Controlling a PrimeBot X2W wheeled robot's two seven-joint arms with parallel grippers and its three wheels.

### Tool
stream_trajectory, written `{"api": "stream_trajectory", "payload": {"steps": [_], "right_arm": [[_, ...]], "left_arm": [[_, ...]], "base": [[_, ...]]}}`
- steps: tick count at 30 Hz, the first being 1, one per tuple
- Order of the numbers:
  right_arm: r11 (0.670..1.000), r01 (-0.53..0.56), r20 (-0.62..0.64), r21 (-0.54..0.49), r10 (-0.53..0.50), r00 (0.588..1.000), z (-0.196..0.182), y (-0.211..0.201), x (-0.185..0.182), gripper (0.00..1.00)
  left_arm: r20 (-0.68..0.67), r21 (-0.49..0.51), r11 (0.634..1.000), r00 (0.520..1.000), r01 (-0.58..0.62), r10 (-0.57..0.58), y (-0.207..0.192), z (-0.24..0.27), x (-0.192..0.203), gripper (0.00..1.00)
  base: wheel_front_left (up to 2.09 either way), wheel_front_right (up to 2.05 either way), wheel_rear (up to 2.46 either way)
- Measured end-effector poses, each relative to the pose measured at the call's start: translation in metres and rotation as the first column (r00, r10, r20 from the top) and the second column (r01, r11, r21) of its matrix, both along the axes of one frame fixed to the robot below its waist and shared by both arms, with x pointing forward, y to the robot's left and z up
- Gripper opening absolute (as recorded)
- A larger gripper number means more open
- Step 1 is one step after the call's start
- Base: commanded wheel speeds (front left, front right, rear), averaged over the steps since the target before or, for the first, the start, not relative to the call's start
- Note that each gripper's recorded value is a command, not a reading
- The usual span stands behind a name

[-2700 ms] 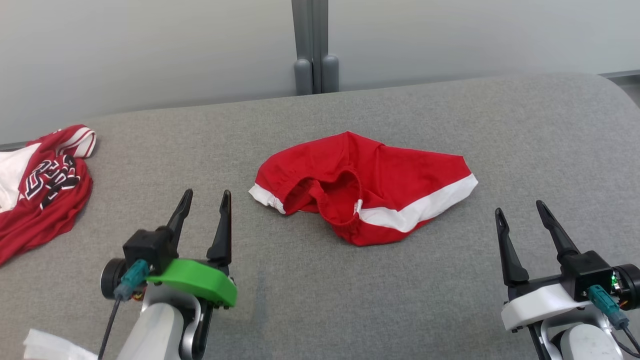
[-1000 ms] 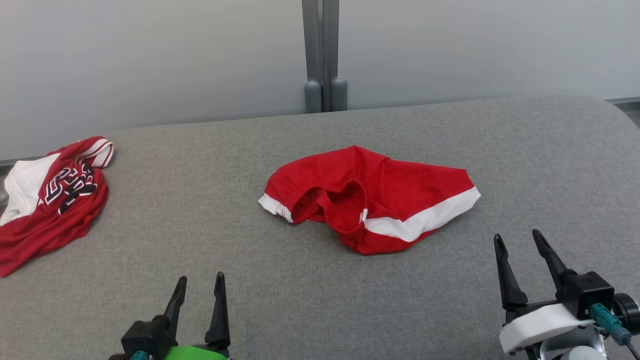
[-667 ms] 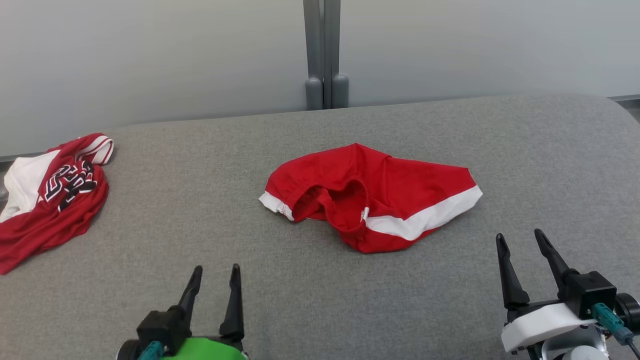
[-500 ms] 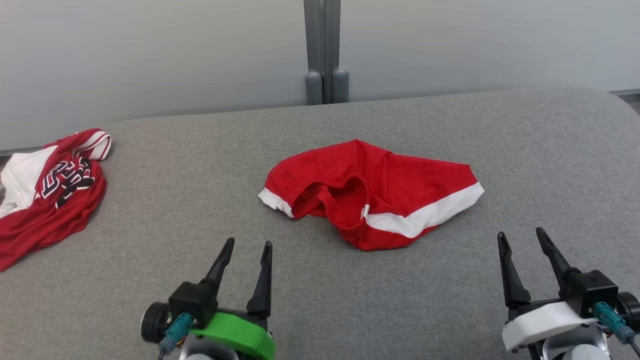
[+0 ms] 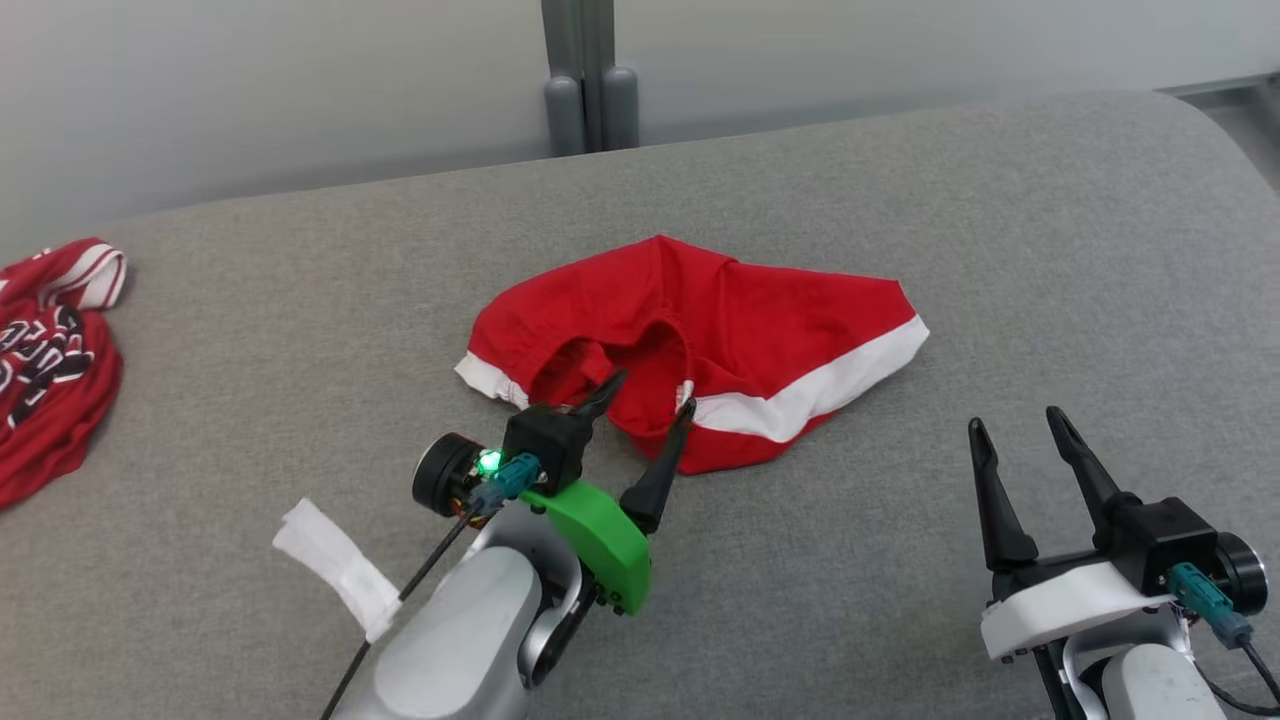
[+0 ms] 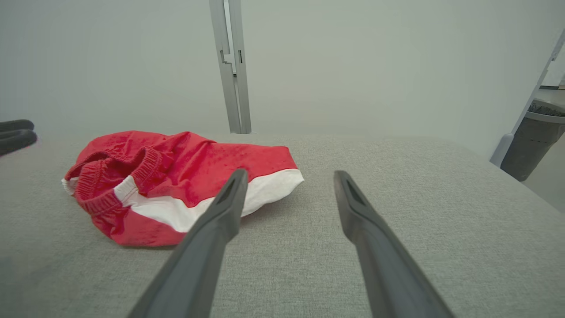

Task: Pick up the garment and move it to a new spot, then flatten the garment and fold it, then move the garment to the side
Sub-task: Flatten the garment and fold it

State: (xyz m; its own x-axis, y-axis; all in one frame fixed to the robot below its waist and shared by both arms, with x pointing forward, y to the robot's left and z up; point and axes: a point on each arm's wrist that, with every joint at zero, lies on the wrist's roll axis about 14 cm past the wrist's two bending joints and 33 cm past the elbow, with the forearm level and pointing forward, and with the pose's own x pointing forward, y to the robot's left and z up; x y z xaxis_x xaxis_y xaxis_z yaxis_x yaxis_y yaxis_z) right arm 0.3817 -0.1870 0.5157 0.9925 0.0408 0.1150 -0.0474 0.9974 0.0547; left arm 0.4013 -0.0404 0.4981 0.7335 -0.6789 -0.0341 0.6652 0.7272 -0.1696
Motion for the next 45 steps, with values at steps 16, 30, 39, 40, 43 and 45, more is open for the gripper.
{"api": "stream_trajectory", "payload": {"steps": [16, 30, 39, 40, 43, 45], "right_arm": [[0.992, 0.127, -0.072, -0.005, -0.127, 0.989, -0.022, -0.042, -0.007, 1.0], [0.99, 0.138, -0.072, 0.001, -0.137, 0.988, -0.021, -0.045, -0.016, 1.0], [0.995, 0.1, -0.048, 0.003, -0.1, 0.994, -0.014, -0.032, -0.019, 1.0], [0.995, 0.096, -0.046, 0.002, -0.096, 0.994, -0.013, -0.031, -0.019, 1.0], [0.997, 0.083, -0.037, 0.001, -0.083, 0.996, -0.011, -0.027, -0.018, 1.0], [0.997, 0.076, -0.035, 0.002, -0.076, 0.997, -0.011, -0.024, -0.018, 1.0]], "left_arm": [[-0.306, 0.191, 0.967, 0.946, 0.168, -0.104, -0.035, -0.092, 0.023, 0.98], [-0.161, 0.055, 0.976, 0.966, 0.211, -0.2, -0.065, -0.041, 0.018, 0.0], [0.08, -0.089, 0.98, 0.982, 0.18, -0.173, -0.067, 0.056, 0.028, 0.0], [0.09, -0.1, 0.982, 0.984, 0.162, -0.153, -0.062, 0.062, 0.03, 0.0], [0.075, -0.109, 0.989, 0.993, 0.096, -0.089, -0.036, 0.056, 0.031, 0.0], [0.027, -0.116, 0.993, 0.999, 0.03, -0.027, -0.013, 0.04, 0.03, 0.0]], "base": [[0.0, 0.0, 0.0], [0.0, 0.0, 0.0], [0.0, 0.0, 0.0], [0.0, 0.0, 0.0], [0.0, 0.0, 0.0], [0.0, 0.0, 0.0]]}}
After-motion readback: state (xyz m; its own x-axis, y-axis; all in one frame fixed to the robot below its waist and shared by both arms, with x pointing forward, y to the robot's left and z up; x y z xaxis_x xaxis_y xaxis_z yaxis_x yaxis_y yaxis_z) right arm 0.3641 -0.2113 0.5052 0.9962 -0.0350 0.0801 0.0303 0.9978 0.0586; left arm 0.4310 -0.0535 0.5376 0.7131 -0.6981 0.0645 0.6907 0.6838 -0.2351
